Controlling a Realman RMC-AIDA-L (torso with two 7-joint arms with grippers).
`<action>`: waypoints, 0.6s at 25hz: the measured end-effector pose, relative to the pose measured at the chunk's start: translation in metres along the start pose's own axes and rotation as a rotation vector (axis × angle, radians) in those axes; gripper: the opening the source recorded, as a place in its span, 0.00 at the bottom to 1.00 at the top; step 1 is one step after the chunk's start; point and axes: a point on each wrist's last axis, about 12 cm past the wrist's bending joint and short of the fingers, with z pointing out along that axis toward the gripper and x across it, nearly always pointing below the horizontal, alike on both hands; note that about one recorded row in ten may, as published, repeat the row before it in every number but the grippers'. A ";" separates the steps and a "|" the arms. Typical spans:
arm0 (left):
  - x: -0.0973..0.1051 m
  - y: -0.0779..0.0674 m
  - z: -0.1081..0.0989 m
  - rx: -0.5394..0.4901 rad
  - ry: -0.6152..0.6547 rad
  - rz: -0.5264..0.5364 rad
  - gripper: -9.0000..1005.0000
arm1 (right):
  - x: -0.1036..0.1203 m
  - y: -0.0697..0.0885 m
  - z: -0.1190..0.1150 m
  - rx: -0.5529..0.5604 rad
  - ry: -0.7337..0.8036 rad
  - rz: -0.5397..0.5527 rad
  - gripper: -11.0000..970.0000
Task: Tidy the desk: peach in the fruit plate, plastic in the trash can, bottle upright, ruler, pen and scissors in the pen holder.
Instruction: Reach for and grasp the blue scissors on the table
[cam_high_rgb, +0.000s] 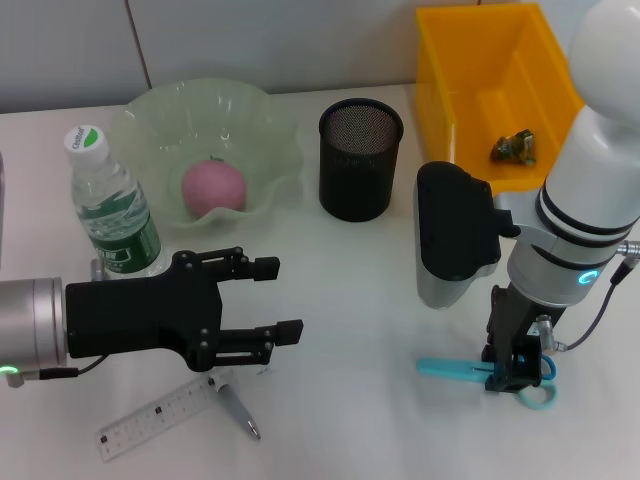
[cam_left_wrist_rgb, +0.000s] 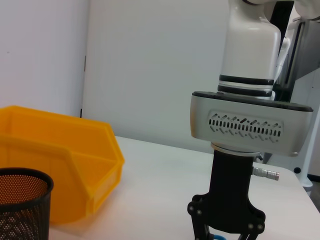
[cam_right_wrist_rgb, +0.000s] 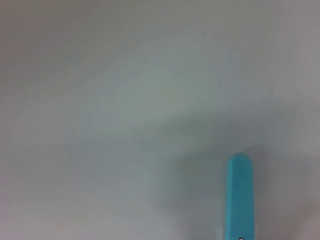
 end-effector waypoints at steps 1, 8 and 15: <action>0.000 0.000 0.000 0.000 0.000 0.000 0.77 | 0.000 0.000 0.000 0.000 0.000 0.000 0.31; -0.001 0.000 0.001 0.002 0.000 0.002 0.77 | 0.000 -0.001 0.000 0.005 -0.001 0.000 0.31; -0.001 0.001 0.001 0.001 -0.001 0.002 0.77 | -0.001 0.000 0.001 0.007 0.002 -0.005 0.28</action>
